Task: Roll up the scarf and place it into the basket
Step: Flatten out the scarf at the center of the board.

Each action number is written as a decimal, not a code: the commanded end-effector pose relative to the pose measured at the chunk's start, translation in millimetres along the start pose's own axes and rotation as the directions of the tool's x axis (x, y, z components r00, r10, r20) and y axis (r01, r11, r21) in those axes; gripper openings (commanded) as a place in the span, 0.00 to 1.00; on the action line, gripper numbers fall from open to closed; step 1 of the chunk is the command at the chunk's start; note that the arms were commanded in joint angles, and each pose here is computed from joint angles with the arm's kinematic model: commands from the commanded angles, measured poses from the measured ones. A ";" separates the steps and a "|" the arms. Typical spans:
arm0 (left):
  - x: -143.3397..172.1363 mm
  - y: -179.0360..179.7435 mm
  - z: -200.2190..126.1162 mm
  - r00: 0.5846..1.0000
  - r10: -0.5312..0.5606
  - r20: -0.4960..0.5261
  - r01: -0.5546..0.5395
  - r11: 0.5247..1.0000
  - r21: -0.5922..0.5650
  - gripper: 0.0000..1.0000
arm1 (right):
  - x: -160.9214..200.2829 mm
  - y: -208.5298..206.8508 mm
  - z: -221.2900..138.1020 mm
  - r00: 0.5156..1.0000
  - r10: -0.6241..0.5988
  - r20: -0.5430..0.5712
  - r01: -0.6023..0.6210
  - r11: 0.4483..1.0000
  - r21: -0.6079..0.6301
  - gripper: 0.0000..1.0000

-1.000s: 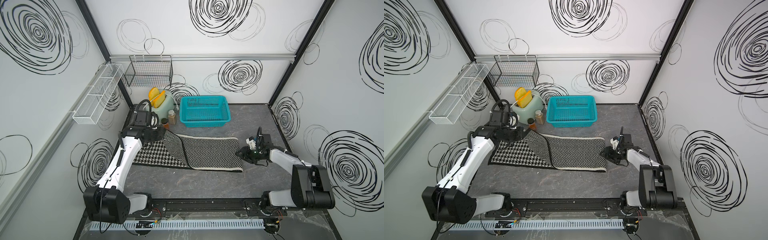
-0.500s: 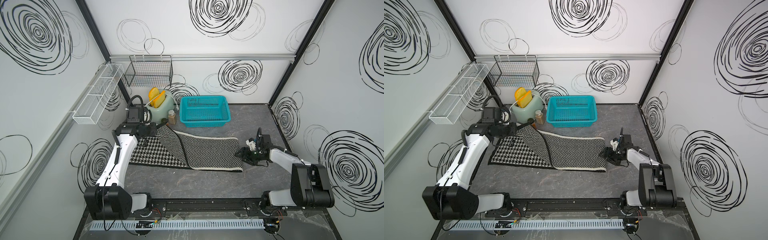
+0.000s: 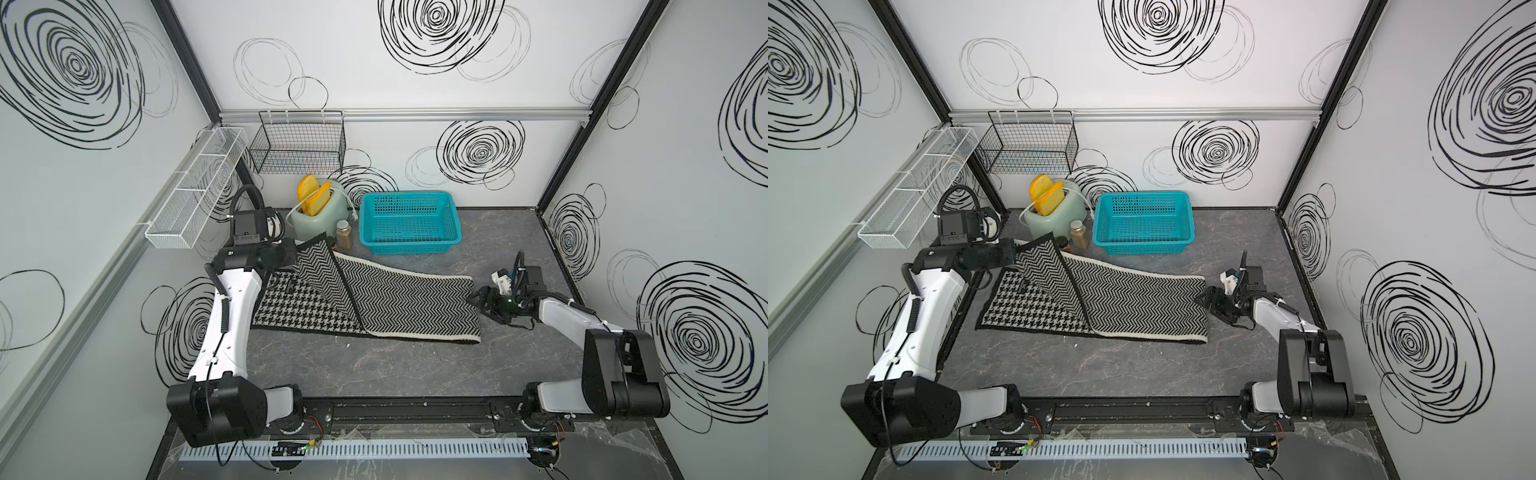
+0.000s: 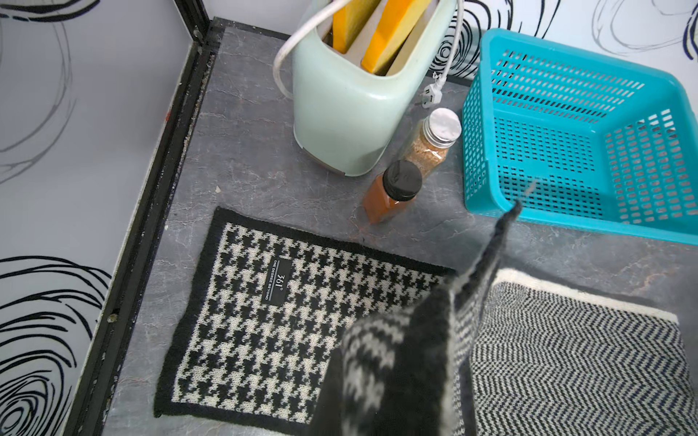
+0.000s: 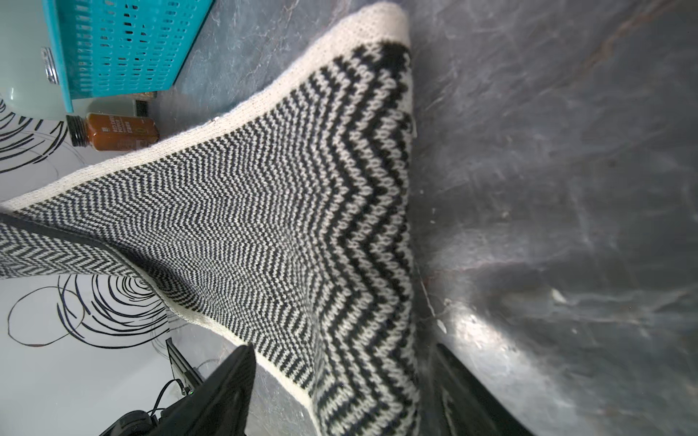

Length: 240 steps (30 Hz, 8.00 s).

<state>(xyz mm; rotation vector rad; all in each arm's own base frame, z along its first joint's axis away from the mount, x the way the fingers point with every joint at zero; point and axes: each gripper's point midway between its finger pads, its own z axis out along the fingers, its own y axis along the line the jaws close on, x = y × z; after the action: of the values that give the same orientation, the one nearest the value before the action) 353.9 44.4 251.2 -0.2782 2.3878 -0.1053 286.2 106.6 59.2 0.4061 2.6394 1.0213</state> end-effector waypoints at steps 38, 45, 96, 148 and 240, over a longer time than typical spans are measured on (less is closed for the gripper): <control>-12.2 13.3 0.5 0.994 -0.096 0.052 0.094 0.995 0.042 0.00 | -1.1 15.3 36.4 0.994 -0.105 -0.031 0.105 0.994 -0.011 0.09; 17.3 -30.2 20.9 0.991 -0.134 -0.028 0.137 0.971 0.197 0.00 | -51.4 8.2 -15.2 0.978 -0.193 0.084 0.171 0.962 0.215 0.00; 102.9 -4.9 129.7 0.965 0.059 -0.257 -0.047 0.997 0.053 0.18 | -30.3 40.2 -27.8 0.936 -0.337 0.101 0.326 0.939 0.112 0.64; 255.5 -173.5 83.5 0.853 0.198 -0.484 -0.113 0.973 0.199 0.72 | 5.1 -50.0 -10.9 0.997 0.027 0.073 -0.033 0.996 0.089 0.65; 169.5 -190.3 78.0 0.923 0.023 -0.383 0.087 0.960 0.267 0.70 | -10.5 -63.6 -28.7 0.986 0.073 0.148 -0.089 0.990 0.106 0.66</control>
<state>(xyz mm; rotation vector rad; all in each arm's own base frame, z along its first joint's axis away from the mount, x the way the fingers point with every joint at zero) 309.4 -154.4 106.7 -0.2533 2.7432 -0.4631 279.1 46.1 35.3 0.5739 2.5568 0.8850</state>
